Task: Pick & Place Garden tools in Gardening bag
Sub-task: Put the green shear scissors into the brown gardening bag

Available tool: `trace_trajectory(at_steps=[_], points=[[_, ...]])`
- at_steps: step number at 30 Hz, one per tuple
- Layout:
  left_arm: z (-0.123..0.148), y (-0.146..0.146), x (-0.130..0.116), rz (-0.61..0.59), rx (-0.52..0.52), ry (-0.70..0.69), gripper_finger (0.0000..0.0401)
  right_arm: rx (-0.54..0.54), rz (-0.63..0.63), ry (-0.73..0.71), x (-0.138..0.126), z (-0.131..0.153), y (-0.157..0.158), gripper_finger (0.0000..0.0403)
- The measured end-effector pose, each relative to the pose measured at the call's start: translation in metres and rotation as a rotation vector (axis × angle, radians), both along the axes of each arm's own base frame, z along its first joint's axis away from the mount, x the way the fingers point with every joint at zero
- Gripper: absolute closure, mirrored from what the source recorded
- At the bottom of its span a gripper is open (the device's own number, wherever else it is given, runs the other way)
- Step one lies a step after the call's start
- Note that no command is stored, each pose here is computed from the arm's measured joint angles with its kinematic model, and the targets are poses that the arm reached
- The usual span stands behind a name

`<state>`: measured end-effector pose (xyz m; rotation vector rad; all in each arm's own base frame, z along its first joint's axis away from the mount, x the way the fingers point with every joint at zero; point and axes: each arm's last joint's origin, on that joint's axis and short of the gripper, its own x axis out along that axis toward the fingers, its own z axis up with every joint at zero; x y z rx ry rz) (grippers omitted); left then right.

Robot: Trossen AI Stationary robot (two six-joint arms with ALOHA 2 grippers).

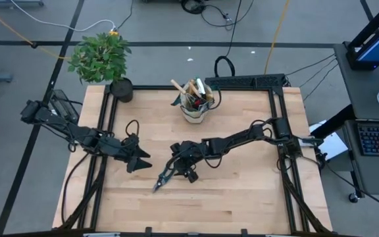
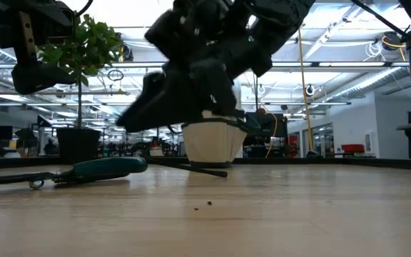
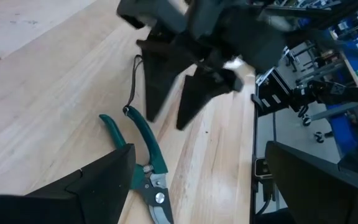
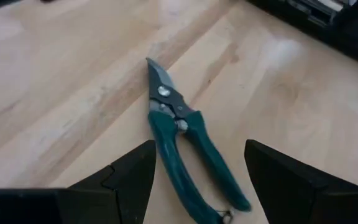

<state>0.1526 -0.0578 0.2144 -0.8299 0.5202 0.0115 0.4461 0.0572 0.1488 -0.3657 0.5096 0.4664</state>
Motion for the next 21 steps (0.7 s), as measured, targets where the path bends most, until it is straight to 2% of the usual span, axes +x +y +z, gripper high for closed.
trace_trajectory(at_steps=[2, 4, 9, 13, 17, 21], points=[[0.001, -0.001, 0.0, -0.011, 0.007, -0.008, 0.0036, -0.023, -0.057, 0.036, -0.002, -0.005, 0.0, 0.0163], [0.003, -0.003, 0.0, -0.028, 0.015, -0.033, 0.0036, -0.062, -0.118, 0.014, -0.002, -0.001, 0.0, 0.0163], [0.003, -0.008, 0.001, -0.063, 0.055, -0.061, 0.0036, -0.167, -0.32, -0.116, -0.009, 0.049, -0.003, 0.0163], [-0.005, -0.016, 0.009, -0.054, 0.09, -0.033, 0.0036, -0.237, -0.434, -0.137, -0.027, 0.087, -0.005, 0.0163], [-0.02, -0.026, 0.026, -0.07, 0.116, -0.002, 0.0036, -0.237, -0.468, -0.172, -0.051, 0.129, -0.008, 0.0163], [-0.034, -0.034, 0.046, -0.061, 0.146, 0.082, 0.0036, -0.174, -0.499, -0.176, -0.074, 0.159, -0.011, 0.0163]])
